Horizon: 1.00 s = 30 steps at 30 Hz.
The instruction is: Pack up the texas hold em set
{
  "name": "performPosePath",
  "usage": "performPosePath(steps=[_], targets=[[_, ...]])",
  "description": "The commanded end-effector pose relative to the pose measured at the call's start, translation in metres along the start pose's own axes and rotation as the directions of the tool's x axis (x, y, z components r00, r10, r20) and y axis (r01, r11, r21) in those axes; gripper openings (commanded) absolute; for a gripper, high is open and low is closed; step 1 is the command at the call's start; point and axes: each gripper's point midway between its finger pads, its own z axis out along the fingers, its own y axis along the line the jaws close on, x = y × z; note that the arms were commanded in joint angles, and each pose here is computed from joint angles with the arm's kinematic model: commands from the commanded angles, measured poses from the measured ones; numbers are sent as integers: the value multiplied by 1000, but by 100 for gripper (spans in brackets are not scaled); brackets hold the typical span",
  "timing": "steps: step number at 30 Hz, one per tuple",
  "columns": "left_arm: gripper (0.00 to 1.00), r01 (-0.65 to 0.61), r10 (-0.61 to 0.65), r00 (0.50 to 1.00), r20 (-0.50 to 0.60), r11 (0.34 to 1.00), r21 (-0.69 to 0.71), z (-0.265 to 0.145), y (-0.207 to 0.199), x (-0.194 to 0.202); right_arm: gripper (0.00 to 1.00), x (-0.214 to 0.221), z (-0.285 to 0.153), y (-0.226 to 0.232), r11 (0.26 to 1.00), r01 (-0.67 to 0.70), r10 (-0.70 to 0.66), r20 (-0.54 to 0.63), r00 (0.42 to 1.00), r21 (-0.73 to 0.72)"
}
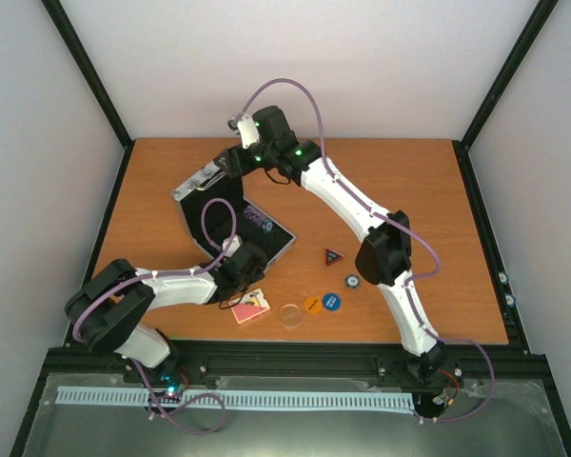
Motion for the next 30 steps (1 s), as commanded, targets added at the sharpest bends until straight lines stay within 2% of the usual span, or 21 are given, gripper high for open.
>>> performPosePath(steps=[1, 9, 20, 30], targets=[[1, -115, 64, 973, -221, 967, -226, 3, 74, 54, 69, 17, -6, -17, 996, -13, 18, -62, 998, 93], [1, -115, 63, 973, -223, 967, -228, 3, 76, 56, 68, 32, 0, -25, 994, -33, 44, -99, 994, 107], [1, -114, 61, 973, -224, 967, -228, 4, 77, 56, 69, 5, -25, -17, 993, -4, 5, -7, 1000, 120], [1, -113, 60, 972, -225, 966, -231, 3, 78, 57, 69, 9, -22, -24, 990, -16, 20, -24, 1000, 138]])
